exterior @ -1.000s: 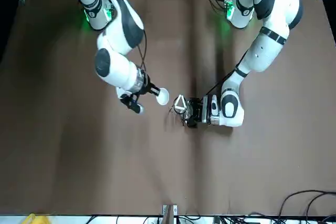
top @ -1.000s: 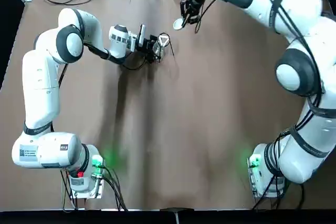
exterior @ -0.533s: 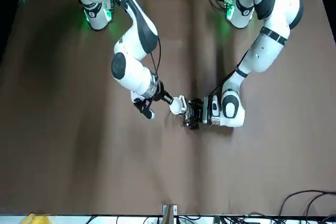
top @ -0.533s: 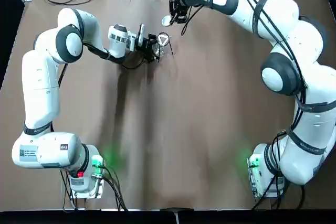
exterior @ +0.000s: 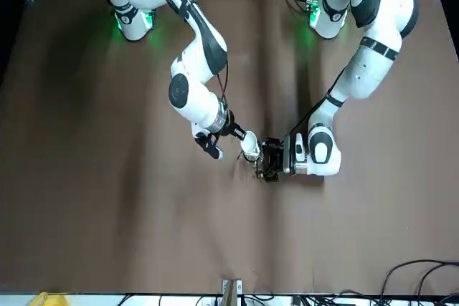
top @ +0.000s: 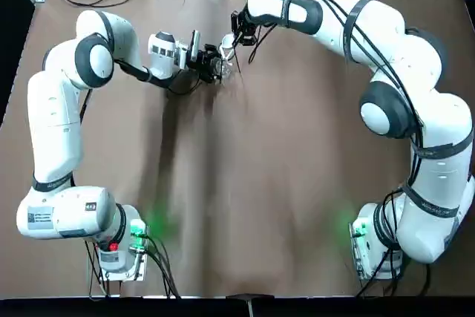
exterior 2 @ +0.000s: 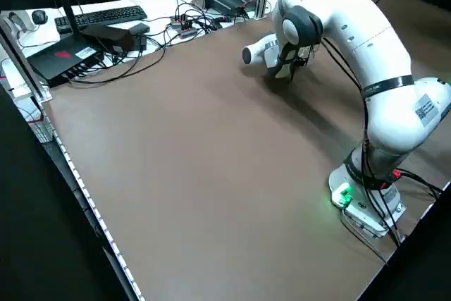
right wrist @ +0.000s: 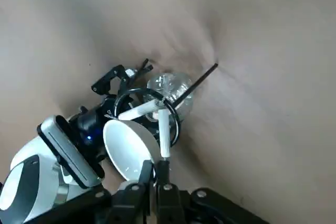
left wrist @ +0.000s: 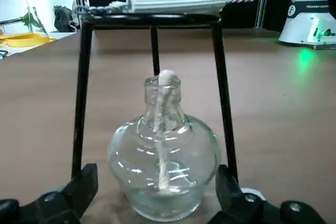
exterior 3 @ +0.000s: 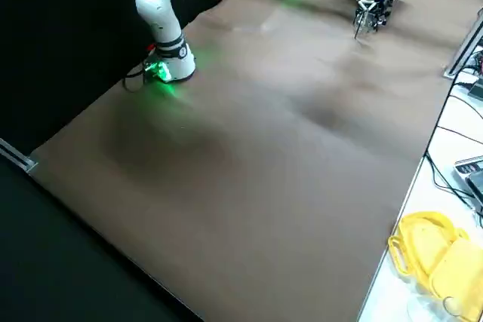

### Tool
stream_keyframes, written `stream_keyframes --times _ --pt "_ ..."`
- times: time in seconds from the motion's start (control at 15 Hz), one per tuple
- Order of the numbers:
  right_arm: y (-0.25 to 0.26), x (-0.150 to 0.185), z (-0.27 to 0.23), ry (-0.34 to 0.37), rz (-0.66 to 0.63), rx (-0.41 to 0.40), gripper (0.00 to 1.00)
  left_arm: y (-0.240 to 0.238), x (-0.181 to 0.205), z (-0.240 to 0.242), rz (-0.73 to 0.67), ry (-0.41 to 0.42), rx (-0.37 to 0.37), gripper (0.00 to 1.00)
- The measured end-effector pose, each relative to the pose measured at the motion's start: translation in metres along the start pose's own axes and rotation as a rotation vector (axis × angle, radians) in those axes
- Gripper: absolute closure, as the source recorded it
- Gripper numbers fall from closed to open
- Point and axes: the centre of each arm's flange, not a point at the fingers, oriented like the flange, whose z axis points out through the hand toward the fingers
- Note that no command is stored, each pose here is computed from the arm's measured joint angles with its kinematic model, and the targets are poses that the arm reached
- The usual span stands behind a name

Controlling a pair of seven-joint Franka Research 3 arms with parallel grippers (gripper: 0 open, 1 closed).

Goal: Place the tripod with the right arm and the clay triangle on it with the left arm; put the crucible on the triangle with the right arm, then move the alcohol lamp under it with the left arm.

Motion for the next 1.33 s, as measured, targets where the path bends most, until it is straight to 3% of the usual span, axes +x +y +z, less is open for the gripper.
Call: stream_keyframes --times 0.47,0.6,0.67,1.33 --pt "0.001 -0.001 0.012 0.012 -0.002 0.006 0.94 0.002 0.002 0.005 0.002 0.001 -0.007 0.02" --pt "0.003 -0.004 0.021 0.008 -0.005 -0.004 0.94 0.001 0.001 0.004 0.002 0.001 -0.007 0.19" --pt "0.004 -0.006 0.025 0.007 -0.007 -0.009 0.94 0.001 0.001 0.004 0.001 0.001 -0.006 0.21" --pt "0.002 -0.003 0.027 0.03 -0.008 0.017 0.94 -0.003 -0.005 -0.014 -0.009 0.001 0.02 0.21"
